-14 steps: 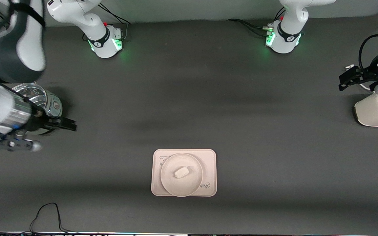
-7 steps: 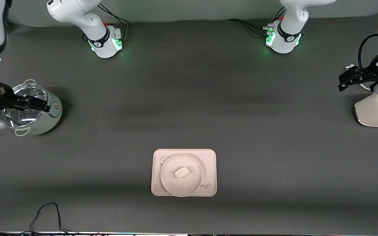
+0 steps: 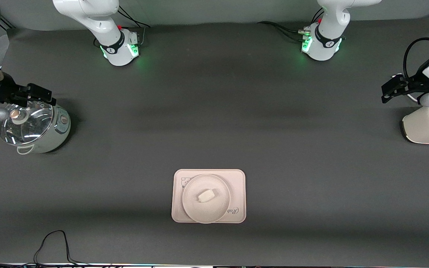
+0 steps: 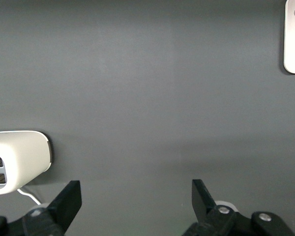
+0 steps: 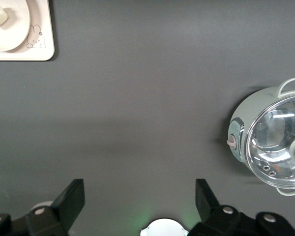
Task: Place bun in plate and plate on tray
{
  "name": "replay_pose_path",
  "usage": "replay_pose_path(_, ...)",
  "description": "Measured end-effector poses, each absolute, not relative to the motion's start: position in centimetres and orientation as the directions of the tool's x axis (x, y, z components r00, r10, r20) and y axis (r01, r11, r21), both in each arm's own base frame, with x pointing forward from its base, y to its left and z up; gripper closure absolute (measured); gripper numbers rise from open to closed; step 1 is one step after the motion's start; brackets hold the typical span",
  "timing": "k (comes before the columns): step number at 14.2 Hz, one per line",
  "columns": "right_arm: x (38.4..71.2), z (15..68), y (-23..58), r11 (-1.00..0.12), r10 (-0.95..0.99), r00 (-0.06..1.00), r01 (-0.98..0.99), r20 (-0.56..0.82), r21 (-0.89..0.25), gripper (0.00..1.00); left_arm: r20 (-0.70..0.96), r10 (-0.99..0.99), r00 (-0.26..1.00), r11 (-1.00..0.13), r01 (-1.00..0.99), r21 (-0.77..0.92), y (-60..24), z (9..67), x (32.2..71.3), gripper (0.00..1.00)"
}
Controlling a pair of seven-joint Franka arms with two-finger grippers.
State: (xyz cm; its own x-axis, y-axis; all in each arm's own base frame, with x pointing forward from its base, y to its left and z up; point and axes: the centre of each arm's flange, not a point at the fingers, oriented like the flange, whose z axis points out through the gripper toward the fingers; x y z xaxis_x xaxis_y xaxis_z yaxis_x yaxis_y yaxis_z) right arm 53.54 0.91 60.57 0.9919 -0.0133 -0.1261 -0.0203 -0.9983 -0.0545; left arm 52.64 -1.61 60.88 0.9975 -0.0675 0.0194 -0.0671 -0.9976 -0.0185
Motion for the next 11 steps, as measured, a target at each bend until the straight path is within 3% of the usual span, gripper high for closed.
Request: replay_pose_path(11, 53.1, 60.2, -0.5, -0.996, -0.067, 0.99, -0.073, -0.122, -0.048, 0.0, 0.015, -0.062, 0.998, -0.998, -0.062, -0.017, -1.3, 61.0, 52.6, 0.0)
